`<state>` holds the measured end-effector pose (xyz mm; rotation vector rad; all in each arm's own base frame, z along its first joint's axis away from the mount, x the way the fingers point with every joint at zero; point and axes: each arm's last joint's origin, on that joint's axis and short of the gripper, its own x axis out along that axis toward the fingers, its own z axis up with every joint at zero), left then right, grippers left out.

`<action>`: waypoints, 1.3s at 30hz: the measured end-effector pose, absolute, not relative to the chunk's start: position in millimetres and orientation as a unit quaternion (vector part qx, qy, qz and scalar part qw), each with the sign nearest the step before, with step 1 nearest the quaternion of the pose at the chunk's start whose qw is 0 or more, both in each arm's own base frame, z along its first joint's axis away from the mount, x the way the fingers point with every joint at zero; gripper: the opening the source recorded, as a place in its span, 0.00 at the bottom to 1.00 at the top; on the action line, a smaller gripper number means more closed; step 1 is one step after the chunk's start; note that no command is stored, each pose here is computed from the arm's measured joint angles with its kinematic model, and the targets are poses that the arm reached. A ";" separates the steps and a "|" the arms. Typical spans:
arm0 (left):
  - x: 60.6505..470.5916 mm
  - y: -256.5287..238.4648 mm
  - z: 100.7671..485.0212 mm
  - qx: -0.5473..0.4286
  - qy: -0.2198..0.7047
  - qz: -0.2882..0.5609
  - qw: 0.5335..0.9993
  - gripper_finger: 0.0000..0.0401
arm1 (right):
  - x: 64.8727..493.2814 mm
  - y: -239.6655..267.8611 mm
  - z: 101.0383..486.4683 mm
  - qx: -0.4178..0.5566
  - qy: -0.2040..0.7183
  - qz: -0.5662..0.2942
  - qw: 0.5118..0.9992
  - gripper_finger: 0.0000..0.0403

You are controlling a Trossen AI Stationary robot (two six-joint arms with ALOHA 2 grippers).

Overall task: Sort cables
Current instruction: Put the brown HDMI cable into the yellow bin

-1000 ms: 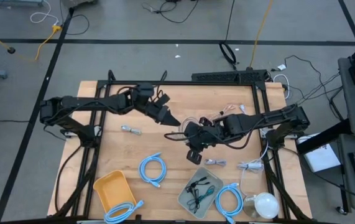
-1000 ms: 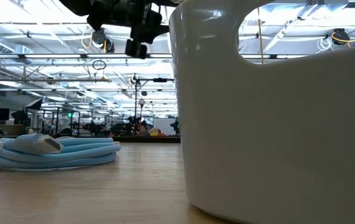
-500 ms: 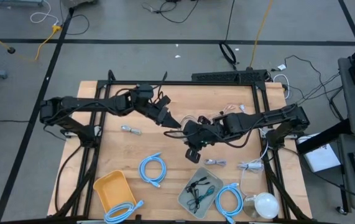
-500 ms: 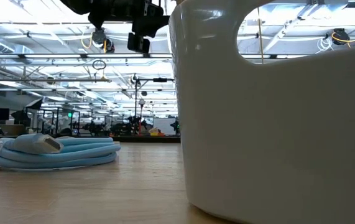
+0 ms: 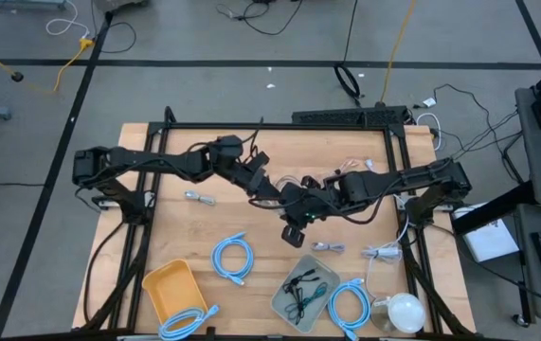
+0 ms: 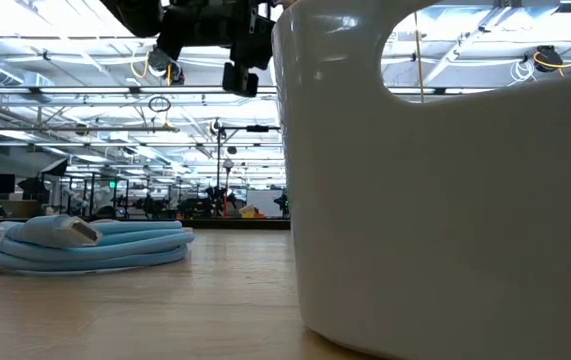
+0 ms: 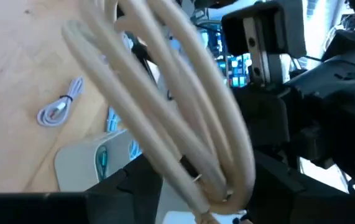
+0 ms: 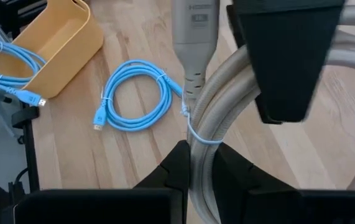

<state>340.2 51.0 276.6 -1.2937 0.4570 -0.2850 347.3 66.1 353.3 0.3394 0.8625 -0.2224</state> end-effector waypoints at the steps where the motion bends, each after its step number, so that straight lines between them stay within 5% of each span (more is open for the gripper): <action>1: 340.5 50.7 277.3 -0.593 0.207 -0.133 0.767 0.43 | 347.3 66.1 353.3 0.165 0.415 -0.108 0.888 0.09; 8: 338.6 54.6 289.9 -0.574 0.173 -0.173 0.781 0.10 | 351.7 69.3 357.5 0.147 0.389 -0.088 0.905 0.18; 17: 321.3 52.3 304.2 -0.553 0.210 -0.211 0.778 0.11 | 359.6 81.7 374.5 0.174 0.307 -0.025 0.935 0.35; 23: 281.1 49.2 302.2 -0.512 0.301 -0.155 0.789 0.10 | 335.0 94.4 406.0 0.211 0.273 0.060 0.937 0.34; 30: 218.3 25.0 306.0 -0.429 0.415 -0.079 0.798 0.10 | 294.3 94.8 430.8 0.170 0.253 0.029 0.952 0.30; 39: 176.0 -56.5 330.6 -0.367 0.430 -0.119 0.816 0.10 | 271.3 99.5 422.7 0.130 0.330 0.023 0.935 0.28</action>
